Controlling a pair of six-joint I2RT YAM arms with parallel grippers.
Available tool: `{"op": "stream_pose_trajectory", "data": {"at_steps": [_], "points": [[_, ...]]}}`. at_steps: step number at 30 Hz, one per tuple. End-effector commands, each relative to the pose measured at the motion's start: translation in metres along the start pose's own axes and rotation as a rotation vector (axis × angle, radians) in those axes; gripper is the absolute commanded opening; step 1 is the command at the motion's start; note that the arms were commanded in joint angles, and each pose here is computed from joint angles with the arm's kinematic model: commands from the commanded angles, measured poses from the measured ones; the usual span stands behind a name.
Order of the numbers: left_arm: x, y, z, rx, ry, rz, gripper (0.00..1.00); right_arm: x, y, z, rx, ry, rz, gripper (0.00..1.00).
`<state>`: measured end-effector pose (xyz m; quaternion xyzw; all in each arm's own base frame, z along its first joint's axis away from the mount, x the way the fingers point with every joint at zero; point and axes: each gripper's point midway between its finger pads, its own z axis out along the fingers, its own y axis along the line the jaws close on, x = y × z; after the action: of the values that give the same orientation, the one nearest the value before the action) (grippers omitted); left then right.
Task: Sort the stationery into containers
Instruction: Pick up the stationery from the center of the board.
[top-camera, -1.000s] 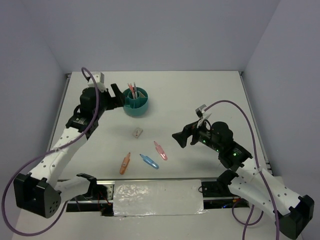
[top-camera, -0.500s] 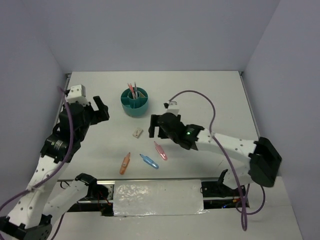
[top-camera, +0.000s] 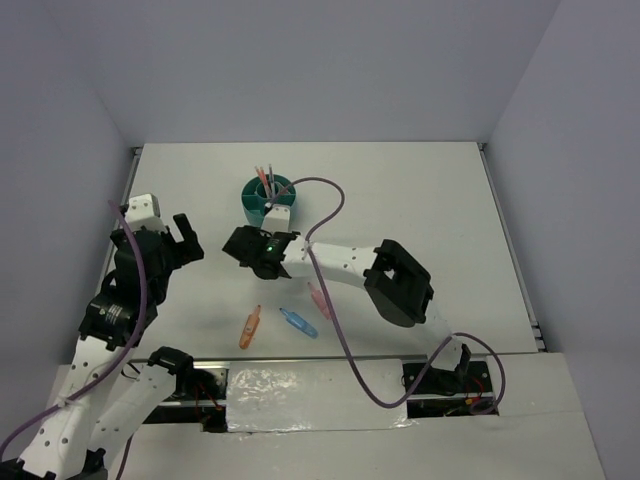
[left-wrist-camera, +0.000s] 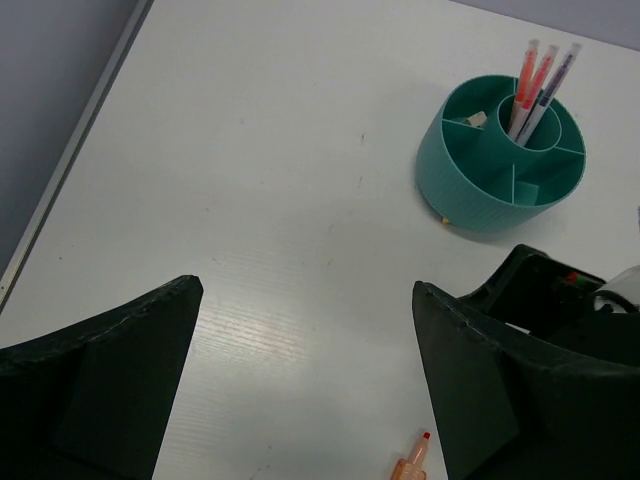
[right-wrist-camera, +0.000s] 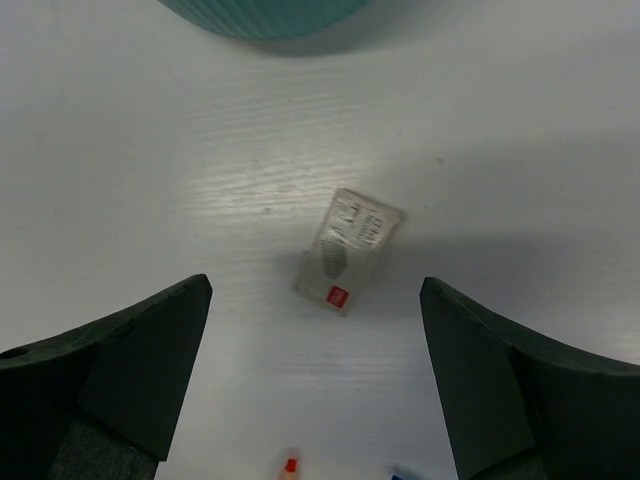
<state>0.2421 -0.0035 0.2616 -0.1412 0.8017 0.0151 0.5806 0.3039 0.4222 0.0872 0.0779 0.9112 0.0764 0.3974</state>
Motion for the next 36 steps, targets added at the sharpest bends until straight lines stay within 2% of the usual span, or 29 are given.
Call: {"op": "stream_pose_trajectory", "data": {"at_steps": [1,5,16,19,20,23,24,25,28,30,31,34,35,36], "points": [[-0.008,-0.004,-0.001,0.031,-0.029,0.015,0.99,-0.007,-0.017,0.001,0.106,-0.066,0.023,0.92],[-0.007,-0.009,-0.002,0.065,-0.028,0.02,0.99,0.003,-0.02,0.013,0.12,-0.066,0.01,0.89],[-0.007,-0.012,-0.004,0.087,-0.03,0.021,0.99,0.047,-0.02,0.046,0.1,0.042,-0.036,0.82],[-0.007,-0.012,-0.004,0.088,-0.029,0.023,1.0,0.051,-0.028,0.049,0.119,0.051,-0.038,0.62],[-0.007,-0.012,-0.004,0.088,-0.029,0.023,0.99,0.05,-0.028,0.045,0.116,0.049,-0.036,0.51],[-0.007,-0.013,-0.004,0.092,-0.03,0.02,0.99,0.048,-0.035,0.037,0.094,0.047,-0.015,0.37],[-0.006,-0.014,-0.004,0.096,-0.027,0.017,0.99,0.043,-0.028,0.035,0.051,0.031,0.016,0.35],[-0.005,-0.016,-0.003,0.102,-0.022,0.015,0.99,0.043,-0.038,0.029,0.026,0.028,-0.027,0.27],[-0.001,-0.033,0.0,0.184,0.002,0.014,0.99,0.03,-0.02,0.015,-0.179,-0.029,-0.109,0.16],[0.002,-0.047,-0.001,0.249,0.038,-0.009,0.99,0.018,-0.012,0.006,-0.261,-0.084,-0.136,0.13],[0.006,-0.053,0.002,0.265,0.065,-0.018,0.99,0.012,-0.021,-0.004,-0.288,-0.116,-0.2,0.12],[0.02,-0.085,-0.003,0.412,0.161,-0.102,0.99,0.0,-0.018,-0.043,-0.502,-0.207,-0.291,0.13],[0.029,-0.104,-0.012,0.514,0.226,-0.156,0.99,0.002,-0.015,-0.058,-0.571,-0.222,-0.312,0.13],[0.028,-0.118,-0.014,0.577,0.238,-0.196,0.99,-0.007,-0.022,-0.076,-0.63,-0.274,-0.327,0.14]]}}
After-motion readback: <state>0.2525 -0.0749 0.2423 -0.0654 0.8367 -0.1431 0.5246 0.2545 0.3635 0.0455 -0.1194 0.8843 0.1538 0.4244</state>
